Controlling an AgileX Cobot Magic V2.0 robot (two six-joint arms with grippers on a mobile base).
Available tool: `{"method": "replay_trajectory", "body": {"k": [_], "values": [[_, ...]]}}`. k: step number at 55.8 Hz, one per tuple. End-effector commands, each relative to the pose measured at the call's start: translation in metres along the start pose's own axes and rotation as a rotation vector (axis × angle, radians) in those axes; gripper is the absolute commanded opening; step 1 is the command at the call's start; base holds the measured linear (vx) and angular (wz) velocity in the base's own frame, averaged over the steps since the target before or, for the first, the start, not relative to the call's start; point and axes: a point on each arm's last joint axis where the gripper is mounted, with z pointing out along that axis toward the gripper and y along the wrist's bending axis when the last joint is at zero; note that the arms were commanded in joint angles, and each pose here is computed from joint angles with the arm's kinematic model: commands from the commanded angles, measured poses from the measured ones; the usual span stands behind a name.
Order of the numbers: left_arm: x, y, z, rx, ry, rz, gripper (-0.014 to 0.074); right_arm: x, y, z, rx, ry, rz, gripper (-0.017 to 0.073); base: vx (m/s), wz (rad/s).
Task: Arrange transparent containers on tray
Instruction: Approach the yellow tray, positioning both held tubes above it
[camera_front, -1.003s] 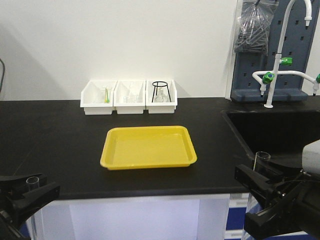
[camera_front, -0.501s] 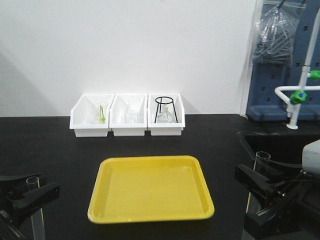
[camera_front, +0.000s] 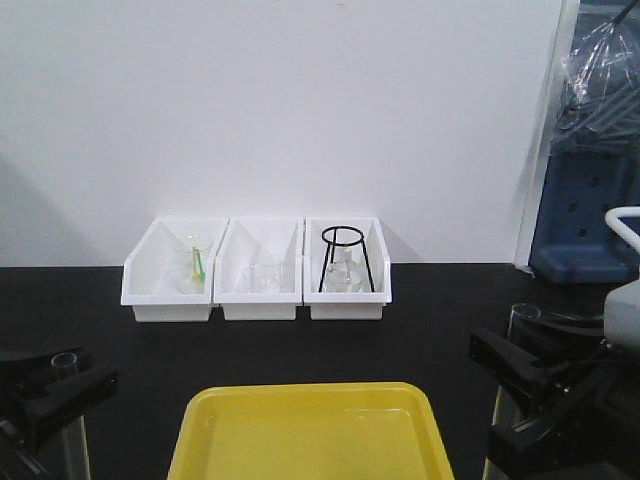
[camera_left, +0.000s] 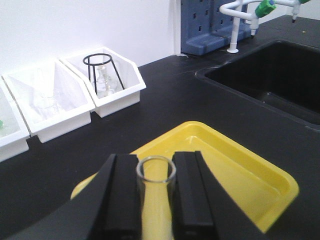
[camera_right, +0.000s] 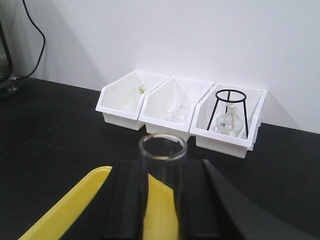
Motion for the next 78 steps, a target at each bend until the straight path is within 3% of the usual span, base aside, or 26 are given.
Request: {"method": "replay_trajectory", "body": {"k": [1,63,66,72,78], "values": [[-0.012,0.000,-0.003,-0.012,-0.051,-0.034,0.0000,-0.018,0.004,-0.004,-0.042,-0.095,-0.013,-0.0011,0.21,0.00],[-0.012,-0.001,-0.003,-0.002,-0.050,-0.037,0.0000,-0.018,0.004,-0.004,-0.042,-0.095,-0.013,-0.0011,0.04,0.00],[-0.012,-0.003,-0.003,0.017,-0.049,-0.051,0.0000,-0.018,0.004,-0.004,-0.041,-0.094,-0.013,-0.0011,0.00,0.00],[-0.009,0.000,0.005,0.023,-0.033,-0.187,0.0000,-0.018,0.004,-0.004,-0.038,-0.090,-0.012,-0.0011,0.00,0.00],[-0.001,0.009,0.025,0.022,0.036,-0.278,0.0000,-0.017,0.004,-0.004,-0.037,-0.089,-0.012,-0.0011,0.00,0.00]]}}
